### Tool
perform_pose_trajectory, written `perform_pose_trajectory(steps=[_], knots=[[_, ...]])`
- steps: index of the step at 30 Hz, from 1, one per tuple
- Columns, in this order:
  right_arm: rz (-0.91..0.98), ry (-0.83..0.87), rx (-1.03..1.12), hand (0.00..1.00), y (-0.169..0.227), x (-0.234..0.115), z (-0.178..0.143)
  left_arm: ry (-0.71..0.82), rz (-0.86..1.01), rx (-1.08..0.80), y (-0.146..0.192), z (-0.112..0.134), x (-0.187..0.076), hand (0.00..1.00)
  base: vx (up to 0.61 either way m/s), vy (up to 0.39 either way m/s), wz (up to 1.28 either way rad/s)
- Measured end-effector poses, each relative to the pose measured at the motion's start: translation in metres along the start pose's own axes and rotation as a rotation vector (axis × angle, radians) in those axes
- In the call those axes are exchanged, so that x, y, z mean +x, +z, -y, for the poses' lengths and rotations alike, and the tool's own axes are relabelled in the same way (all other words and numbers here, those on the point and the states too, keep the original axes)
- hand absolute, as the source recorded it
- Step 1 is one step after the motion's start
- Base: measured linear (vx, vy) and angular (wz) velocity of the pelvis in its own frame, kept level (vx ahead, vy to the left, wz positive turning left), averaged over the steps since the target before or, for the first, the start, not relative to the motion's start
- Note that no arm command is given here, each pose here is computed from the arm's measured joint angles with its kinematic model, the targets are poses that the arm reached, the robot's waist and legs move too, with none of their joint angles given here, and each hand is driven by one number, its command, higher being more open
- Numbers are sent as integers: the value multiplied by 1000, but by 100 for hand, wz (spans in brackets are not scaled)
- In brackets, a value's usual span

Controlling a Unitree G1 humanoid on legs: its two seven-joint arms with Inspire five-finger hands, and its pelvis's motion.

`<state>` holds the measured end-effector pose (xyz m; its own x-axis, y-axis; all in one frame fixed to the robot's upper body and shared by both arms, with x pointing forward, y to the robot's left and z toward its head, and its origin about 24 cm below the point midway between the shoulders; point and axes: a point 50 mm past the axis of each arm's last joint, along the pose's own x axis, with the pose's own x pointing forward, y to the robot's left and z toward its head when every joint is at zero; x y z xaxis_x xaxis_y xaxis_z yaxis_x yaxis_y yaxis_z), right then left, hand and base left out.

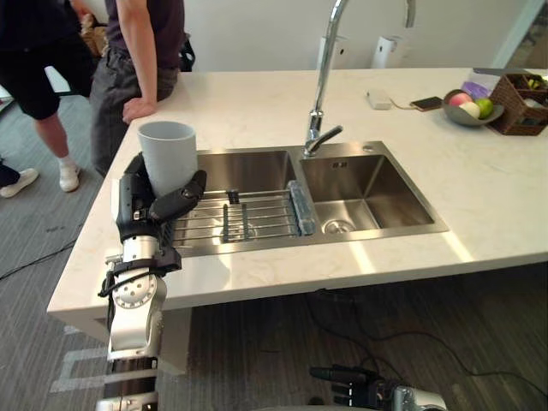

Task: Walk over to the sink, pick up the cup, carry it to the dishwasher, place the cup inside the dishwasher, then close the dishwasher door

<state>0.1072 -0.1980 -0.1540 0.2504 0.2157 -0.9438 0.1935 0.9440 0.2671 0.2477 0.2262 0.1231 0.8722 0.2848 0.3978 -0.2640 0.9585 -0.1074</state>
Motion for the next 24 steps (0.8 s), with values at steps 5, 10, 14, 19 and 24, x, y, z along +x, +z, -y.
perform_pose_trajectory(steps=[5, 10, 14, 19, 24], knots=[[14, -70, 20, 100, -6, 3, 0, 33, 85, -84, 16, -1, -8, 0, -87, -7, 14], [27, -111, 55, 100, -12, 3, 3, 56, 141, -81, 26, -9, -15, 0, -48, -6, 7], [21, -150, 96, 100, -18, 2, 10, 58, 180, -86, 34, -9, -16, 0, 2, -1, 3], [3, -200, 116, 100, -31, 2, 14, 78, 185, -89, 34, -10, -16, 0, 5, 7, 6], [6, -216, 125, 100, -38, 2, 17, 98, 176, -95, 33, -12, -19, 0, -37, 0, 8]])
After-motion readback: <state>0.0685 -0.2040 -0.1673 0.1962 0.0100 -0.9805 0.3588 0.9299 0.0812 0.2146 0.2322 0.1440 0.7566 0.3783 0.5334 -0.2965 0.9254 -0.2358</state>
